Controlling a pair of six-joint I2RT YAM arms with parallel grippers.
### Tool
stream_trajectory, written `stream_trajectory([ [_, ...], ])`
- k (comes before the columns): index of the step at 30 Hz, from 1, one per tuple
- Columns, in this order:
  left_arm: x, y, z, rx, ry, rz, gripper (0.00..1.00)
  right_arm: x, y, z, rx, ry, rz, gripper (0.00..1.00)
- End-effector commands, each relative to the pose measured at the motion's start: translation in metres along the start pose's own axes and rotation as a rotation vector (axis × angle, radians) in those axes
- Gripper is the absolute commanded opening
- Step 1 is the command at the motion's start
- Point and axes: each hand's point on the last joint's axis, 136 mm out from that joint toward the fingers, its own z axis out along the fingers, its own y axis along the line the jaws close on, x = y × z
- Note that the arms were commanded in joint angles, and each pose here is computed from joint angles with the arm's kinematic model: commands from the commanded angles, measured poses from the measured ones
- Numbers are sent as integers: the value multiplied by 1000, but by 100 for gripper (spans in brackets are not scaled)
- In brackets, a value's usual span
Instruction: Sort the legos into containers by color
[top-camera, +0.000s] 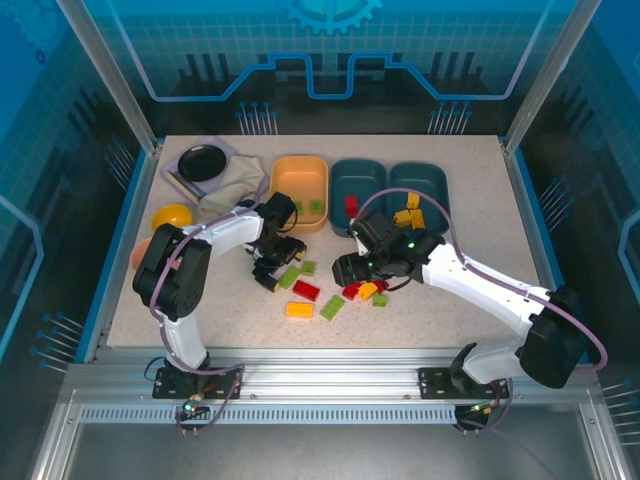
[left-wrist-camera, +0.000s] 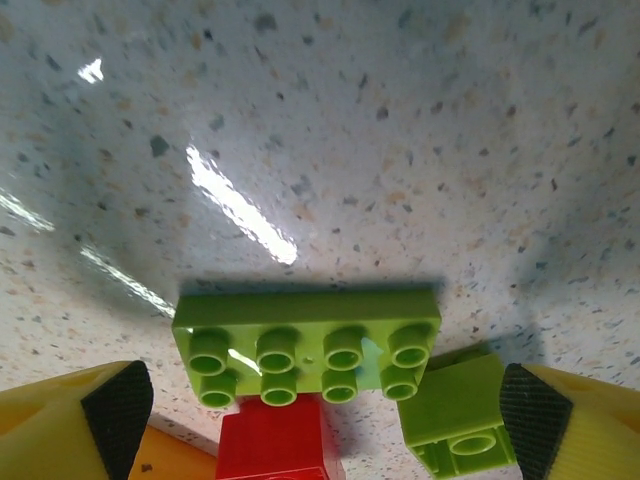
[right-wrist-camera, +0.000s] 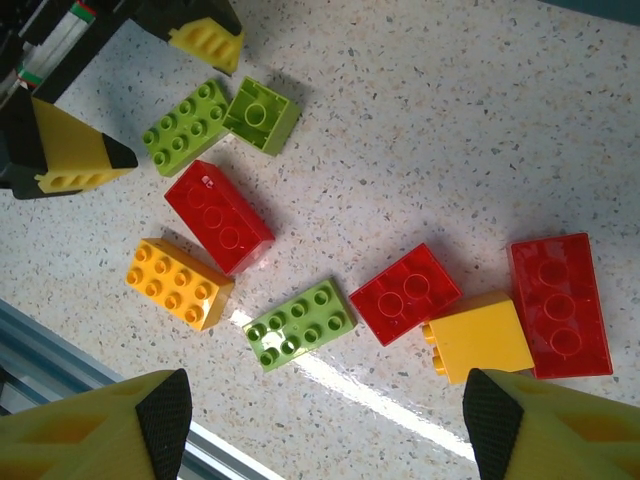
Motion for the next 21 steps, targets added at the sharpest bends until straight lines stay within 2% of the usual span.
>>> stream_trajectory([
  [1,7,6,13,-21,29,-12,92,0,8,-3,-30,-12,-1,75],
  [18,-5,16,36,-49,-74,105,77,-1,12,-4,-45,-11,21,75],
  [21,-7,15,41,-35,-82,128,70,1,11,-6,-43,-12,25,75],
])
